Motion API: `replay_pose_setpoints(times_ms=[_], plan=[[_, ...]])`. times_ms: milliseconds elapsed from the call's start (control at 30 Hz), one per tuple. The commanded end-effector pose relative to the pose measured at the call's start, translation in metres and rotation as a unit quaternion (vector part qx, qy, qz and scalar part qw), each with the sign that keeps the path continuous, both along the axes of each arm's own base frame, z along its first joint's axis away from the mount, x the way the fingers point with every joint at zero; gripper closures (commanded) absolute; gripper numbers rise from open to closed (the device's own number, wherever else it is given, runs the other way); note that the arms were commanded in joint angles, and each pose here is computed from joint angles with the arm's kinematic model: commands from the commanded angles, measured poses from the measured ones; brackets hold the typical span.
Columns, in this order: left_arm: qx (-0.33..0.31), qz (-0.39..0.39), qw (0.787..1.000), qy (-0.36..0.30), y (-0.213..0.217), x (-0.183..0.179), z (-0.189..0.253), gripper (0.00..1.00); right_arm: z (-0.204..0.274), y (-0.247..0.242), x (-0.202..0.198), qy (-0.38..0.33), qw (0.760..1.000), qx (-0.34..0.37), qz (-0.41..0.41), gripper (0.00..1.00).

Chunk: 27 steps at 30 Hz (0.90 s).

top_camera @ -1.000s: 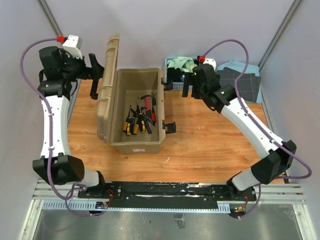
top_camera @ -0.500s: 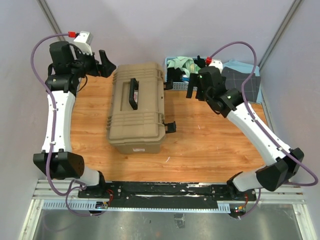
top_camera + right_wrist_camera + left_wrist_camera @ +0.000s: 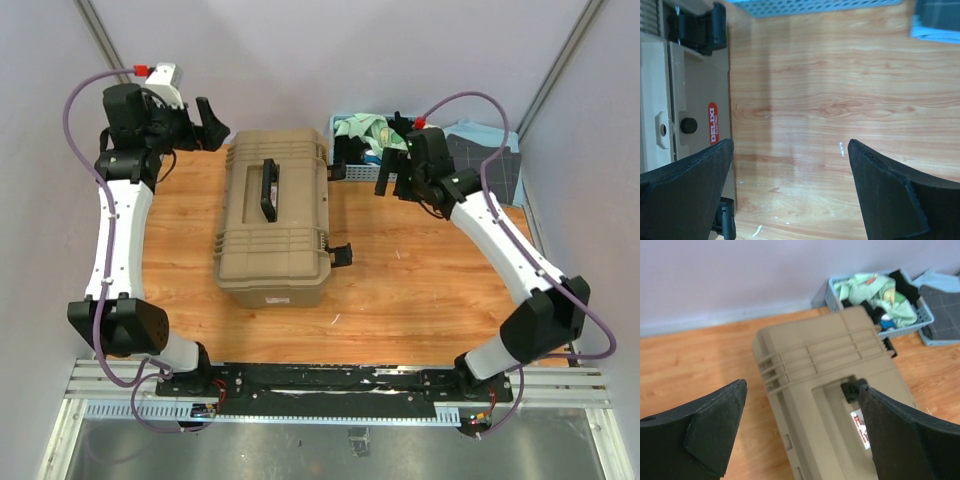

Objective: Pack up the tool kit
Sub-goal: Move the toolbox to the center of the board.

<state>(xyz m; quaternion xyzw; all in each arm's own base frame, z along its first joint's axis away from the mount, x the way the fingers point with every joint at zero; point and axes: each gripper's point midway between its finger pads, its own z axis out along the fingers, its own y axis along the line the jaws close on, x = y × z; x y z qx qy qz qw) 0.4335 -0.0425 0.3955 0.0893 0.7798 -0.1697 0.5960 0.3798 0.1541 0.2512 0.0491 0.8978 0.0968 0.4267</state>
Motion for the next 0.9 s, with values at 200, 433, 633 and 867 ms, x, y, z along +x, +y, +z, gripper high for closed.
replay_pose_setpoints(times_ms=[200, 433, 633, 867], plan=[[0.008, 0.015, 1.0, 0.026, 0.002, 0.007, -0.033, 0.01, -0.072, 0.068, 0.015, 0.129, 0.981, 0.074, 0.128, 0.0], [0.014, 0.015, 0.999, 0.035, 0.002, 0.012, -0.04, 0.01, -0.09, 0.1, 0.018, 0.152, 0.971, 0.086, 0.165, 0.01], [0.019, 0.013, 0.999, 0.031, 0.001, 0.021, -0.036, 0.02, -0.094, 0.134, 0.01, 0.158, 0.963, 0.098, 0.195, 0.01], [0.024, 0.004, 0.999, 0.028, -0.003, 0.025, -0.029, 0.02, -0.097, 0.168, 0.002, 0.161, 0.957, 0.101, 0.22, 0.02]])
